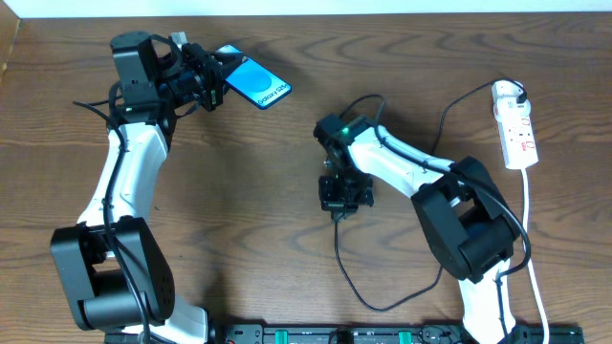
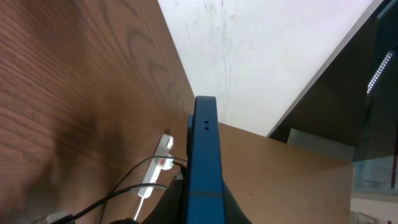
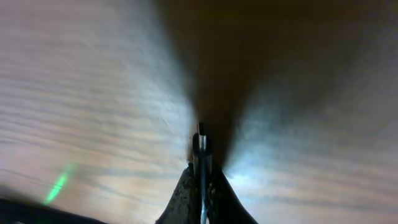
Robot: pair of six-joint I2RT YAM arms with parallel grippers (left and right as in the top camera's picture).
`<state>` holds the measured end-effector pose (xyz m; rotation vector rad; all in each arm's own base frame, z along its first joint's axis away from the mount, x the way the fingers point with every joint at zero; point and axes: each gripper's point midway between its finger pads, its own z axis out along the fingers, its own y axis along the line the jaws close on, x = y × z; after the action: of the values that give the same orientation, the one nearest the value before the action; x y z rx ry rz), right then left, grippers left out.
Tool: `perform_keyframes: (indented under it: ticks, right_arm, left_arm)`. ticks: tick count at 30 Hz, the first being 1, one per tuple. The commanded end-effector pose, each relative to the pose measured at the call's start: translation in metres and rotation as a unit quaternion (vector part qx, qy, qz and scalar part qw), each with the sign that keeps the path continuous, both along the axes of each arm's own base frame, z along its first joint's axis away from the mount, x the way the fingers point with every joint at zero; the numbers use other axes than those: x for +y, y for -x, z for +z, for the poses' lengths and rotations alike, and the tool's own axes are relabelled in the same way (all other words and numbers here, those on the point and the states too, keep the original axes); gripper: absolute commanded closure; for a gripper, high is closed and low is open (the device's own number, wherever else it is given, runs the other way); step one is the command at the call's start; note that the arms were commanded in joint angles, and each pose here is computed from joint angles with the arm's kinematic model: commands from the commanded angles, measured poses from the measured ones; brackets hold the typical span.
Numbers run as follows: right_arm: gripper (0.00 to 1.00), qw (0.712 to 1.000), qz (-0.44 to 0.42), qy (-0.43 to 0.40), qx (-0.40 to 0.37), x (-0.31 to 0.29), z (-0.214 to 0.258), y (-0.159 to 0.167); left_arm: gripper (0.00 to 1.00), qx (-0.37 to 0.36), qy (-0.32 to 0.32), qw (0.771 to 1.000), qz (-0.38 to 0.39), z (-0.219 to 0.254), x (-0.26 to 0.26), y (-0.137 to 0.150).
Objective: Plug charger to phone and switch on socket
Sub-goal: 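Lift the cable connector with the right gripper toward the phone's bottom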
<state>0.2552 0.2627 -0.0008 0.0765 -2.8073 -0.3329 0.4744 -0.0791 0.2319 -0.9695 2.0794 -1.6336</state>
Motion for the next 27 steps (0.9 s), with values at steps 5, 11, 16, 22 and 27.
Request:
perform_keyframes:
  ticks: [5,11,16,22,27]
  right_arm:
    - [0.99,0.996,0.022,-0.065,-0.055,0.007,0.000,-0.047]
    - [0.99,0.973,0.018,-0.218,-0.068,0.021,0.027,-0.078]
    - [0.99,0.940,0.022,-0.329,-0.088,0.026,0.053,-0.098]
    - [0.99,0.898,0.041,-0.419,-0.124,0.026,0.079,-0.115]
    - [0.99,0.860,0.077,-0.480,-0.154,0.029,0.097,-0.118]
  left_arm:
    - [0.93,-0.046,-0.001,0.999,-0.014,0.024,0.000,0.001]
    - [0.93,-0.133,-0.026,0.990,-0.028,0.046,-0.001,-0.004]
    - [0.93,-0.199,-0.064,0.976,-0.056,0.053,-0.004,-0.002]
    - [0.92,-0.255,-0.110,0.958,-0.075,0.053,-0.005,-0.001]
    - [0.93,-0.270,-0.119,0.951,-0.085,0.053,-0.007,0.000]
